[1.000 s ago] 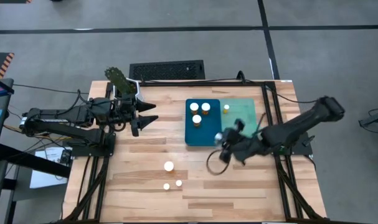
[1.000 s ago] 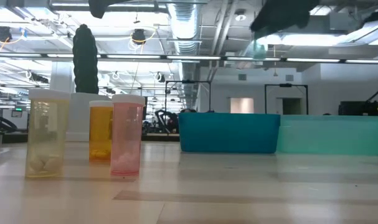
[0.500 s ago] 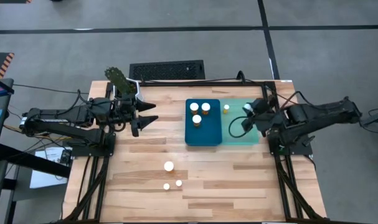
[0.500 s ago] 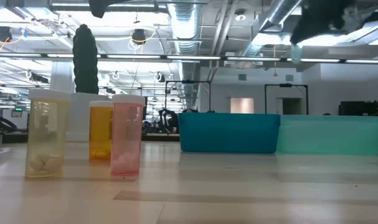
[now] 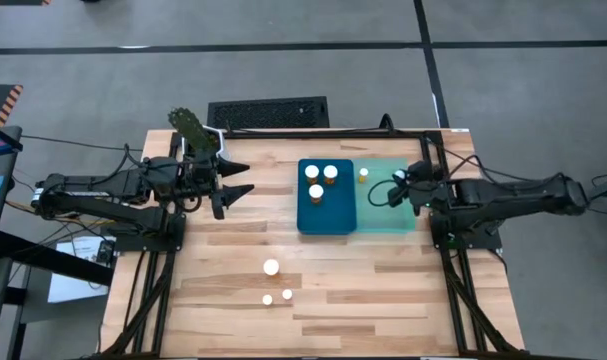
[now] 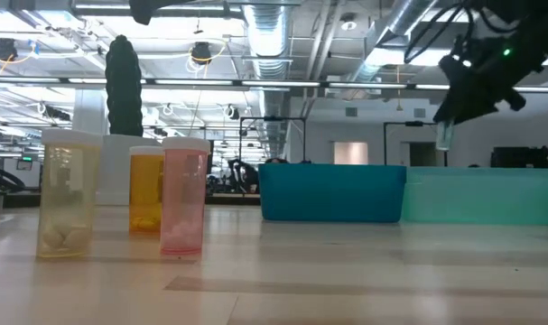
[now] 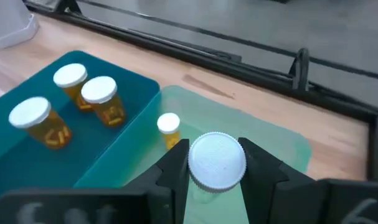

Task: Pick and place medicine bottles into bin by pill shape (circle, oval)
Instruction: Put the small green pill bottle into the green bin, then put the small pink pill bottle into the green bin

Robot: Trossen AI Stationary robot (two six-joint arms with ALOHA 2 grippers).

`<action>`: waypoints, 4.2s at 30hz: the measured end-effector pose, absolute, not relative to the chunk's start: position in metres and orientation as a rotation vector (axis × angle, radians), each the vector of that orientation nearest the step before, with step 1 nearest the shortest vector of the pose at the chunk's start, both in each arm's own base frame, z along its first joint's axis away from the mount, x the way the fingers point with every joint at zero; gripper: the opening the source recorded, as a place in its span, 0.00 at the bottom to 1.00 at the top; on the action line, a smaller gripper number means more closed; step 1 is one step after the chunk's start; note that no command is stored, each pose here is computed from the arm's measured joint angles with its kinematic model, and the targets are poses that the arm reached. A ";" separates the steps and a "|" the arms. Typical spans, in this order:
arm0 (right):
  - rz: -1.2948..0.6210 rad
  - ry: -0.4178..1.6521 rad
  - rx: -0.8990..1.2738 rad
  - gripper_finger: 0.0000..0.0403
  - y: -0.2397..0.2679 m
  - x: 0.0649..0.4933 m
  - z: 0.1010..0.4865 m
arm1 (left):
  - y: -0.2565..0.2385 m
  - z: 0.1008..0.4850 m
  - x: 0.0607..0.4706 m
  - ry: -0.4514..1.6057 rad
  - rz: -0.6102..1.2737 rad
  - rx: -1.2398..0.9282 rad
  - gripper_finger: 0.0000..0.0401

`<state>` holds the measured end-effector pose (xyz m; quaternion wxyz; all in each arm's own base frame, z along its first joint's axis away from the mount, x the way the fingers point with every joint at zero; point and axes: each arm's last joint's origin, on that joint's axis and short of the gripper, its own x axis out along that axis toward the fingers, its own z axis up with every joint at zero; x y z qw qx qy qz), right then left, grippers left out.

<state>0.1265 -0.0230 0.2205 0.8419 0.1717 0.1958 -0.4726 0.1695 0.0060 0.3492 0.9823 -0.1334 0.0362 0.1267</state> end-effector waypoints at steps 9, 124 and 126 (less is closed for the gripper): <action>-1.009 0.453 0.383 0.31 -0.046 0.147 0.204 | 0.006 0.349 0.170 0.077 0.256 -0.234 0.73; -0.434 0.388 0.276 0.60 0.020 0.255 0.256 | 0.013 0.343 0.168 0.138 0.301 -0.239 0.73; -0.374 0.411 0.260 0.60 0.041 0.269 0.255 | 0.013 0.342 0.168 0.141 0.302 -0.242 0.73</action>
